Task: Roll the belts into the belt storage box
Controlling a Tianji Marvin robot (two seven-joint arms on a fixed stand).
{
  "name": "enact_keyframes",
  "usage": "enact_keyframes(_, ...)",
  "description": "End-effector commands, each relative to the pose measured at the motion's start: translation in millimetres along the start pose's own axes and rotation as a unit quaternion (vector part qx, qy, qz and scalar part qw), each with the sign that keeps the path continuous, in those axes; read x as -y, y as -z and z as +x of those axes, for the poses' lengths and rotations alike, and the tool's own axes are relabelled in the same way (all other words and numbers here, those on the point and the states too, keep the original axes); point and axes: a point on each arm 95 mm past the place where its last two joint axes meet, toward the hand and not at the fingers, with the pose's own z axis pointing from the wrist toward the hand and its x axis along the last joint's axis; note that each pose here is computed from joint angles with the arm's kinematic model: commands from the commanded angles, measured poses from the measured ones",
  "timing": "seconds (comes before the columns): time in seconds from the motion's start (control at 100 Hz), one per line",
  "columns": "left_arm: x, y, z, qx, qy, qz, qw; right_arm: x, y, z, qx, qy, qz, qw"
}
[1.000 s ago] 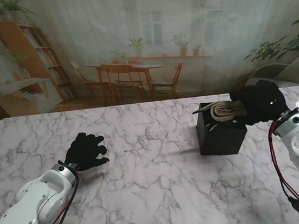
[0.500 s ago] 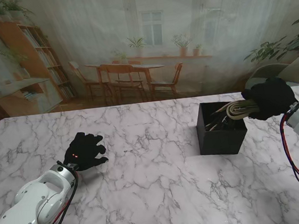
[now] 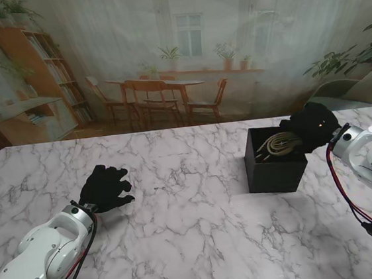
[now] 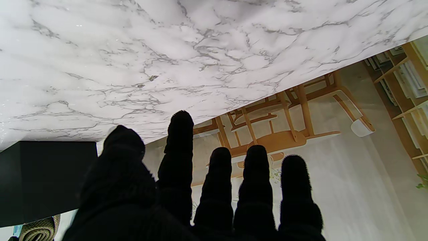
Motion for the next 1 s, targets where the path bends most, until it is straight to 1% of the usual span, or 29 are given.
enact_keyframes(0.0, -0.6, 0.3, 1.0, -0.001, 0.0, -0.007, 1.0, -3.3, -5.4, 0.0, 0.001, 0.005, -0.002, 1.0)
enact_keyframes(0.35, -1.0, -1.0, 2.6, -0.004, 0.0, -0.01, 0.9999, -6.4, -24.1, 11.3, -0.024, 0.011, -0.001, 0.9997)
enact_keyframes(0.58, -1.3, -1.1, 3.1, -0.004, 0.001, -0.01, 0.9999, -3.5, -36.7, 17.1, -0.041, 0.014, 0.003, 0.9991)
enact_keyframes(0.72, -1.4, -1.3, 3.3, -0.004, 0.002, -0.01, 0.9999, -6.5, -39.8, 19.0, -0.05, 0.013, 0.006, 0.9987)
enact_keyframes(0.83, -1.3, -1.6, 3.6, -0.005, 0.002, -0.011, 0.9999, -3.8, -40.9, 19.3, -0.044, 0.001, 0.012, 0.999)
enact_keyframes(0.99, -1.2, -1.8, 3.8, -0.005, 0.002, -0.012, 0.9999, -0.1, -38.3, 18.4, -0.044, 0.008, 0.014, 0.9989)
